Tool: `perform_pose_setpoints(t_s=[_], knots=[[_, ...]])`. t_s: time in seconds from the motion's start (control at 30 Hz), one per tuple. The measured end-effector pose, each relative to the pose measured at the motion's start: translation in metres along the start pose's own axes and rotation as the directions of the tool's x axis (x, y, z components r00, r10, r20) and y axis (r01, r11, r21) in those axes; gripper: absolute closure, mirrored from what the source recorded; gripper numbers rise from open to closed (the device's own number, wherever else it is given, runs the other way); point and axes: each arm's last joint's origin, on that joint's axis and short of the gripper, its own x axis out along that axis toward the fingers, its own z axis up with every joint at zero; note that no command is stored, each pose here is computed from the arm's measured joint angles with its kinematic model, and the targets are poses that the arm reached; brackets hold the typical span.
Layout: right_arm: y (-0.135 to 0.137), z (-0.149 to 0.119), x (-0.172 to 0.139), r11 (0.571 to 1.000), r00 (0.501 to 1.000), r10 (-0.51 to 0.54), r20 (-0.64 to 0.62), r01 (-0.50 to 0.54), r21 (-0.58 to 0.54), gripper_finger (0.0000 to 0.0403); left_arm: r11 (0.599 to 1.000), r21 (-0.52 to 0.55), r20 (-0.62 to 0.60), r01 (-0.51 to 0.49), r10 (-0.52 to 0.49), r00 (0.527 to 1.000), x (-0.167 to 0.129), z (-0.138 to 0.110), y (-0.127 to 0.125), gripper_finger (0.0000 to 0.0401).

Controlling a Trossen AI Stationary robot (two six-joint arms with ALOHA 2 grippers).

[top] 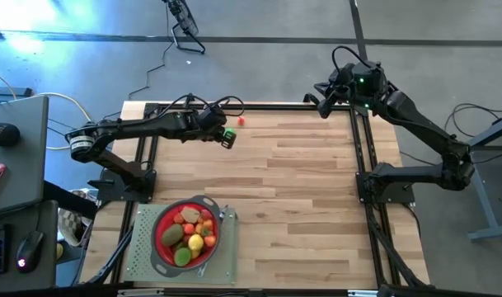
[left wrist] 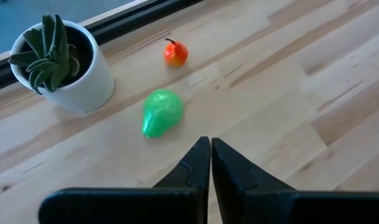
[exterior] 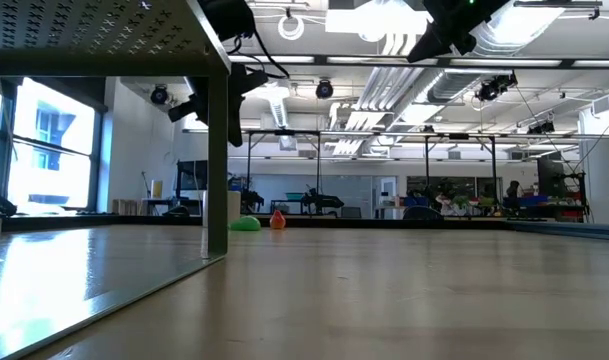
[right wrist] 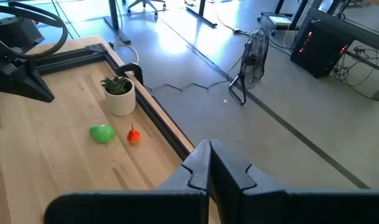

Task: Pick & Place Fruit
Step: Put the half avocado into the red strainer bowl on the shelf

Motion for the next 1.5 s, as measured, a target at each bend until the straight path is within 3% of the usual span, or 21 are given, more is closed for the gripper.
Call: perform_pose_setpoints(t_s=[0.67,0.93,1.5], knots=[[0.0002,0.0,0.0,1.0,1.0,0.007,0.001,-0.007,-0.003,0.04,0.999,0.037,-0.002,0.0,0.0,1.0,0.0,-0.0002,0.0,0.0389],[0.0002,0.0,0.0,1.0,1.0,0.007,0.001,-0.007,-0.029,0.04,1.0,-0.019,0.002,0.003,-0.003,1.0,0.0,0.0002,-0.0003,0.0389],[0.0002,0.0,0.0,0.999,1.0,0.008,0.001,-0.007,-0.052,0.04,1.0,-0.025,0.003,0.004,-0.004,1.0,0.0,0.0003,-0.0004,0.0389]])
